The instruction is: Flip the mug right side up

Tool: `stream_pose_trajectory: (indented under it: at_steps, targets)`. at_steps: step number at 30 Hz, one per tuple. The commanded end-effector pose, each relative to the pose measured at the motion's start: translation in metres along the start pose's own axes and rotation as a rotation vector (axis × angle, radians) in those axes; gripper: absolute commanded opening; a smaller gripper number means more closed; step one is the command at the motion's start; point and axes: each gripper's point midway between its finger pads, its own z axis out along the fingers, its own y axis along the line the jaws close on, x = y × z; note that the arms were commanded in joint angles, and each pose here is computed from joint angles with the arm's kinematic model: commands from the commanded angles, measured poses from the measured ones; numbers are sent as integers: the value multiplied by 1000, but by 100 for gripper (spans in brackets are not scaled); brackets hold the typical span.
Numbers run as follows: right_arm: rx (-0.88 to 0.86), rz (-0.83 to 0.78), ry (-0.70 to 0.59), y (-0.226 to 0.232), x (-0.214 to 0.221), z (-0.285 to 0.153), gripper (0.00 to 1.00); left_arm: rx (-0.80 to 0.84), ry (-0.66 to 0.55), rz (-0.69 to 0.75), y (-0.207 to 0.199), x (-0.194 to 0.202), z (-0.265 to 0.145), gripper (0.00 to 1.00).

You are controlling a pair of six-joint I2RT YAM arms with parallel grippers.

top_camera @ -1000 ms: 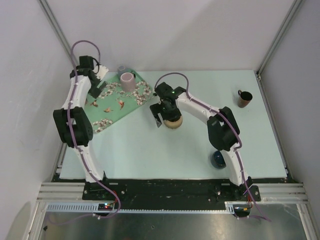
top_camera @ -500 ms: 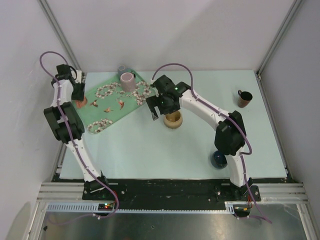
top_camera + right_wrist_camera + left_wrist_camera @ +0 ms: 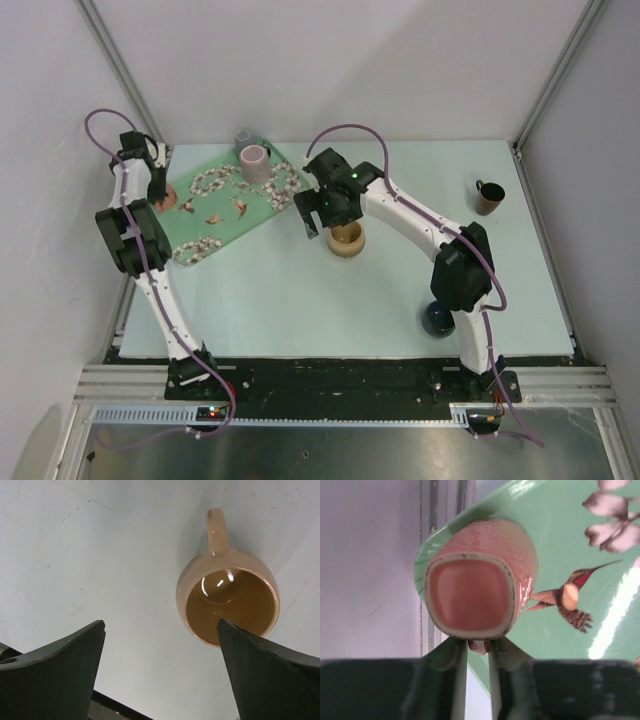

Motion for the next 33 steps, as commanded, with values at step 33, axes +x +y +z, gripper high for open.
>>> stream_pose_trajectory:
  at_steps: [33]
  targets:
    - [-950, 371, -776, 77, -158, -238, 97, 1149, -597, 113, -264, -37, -449, 0]
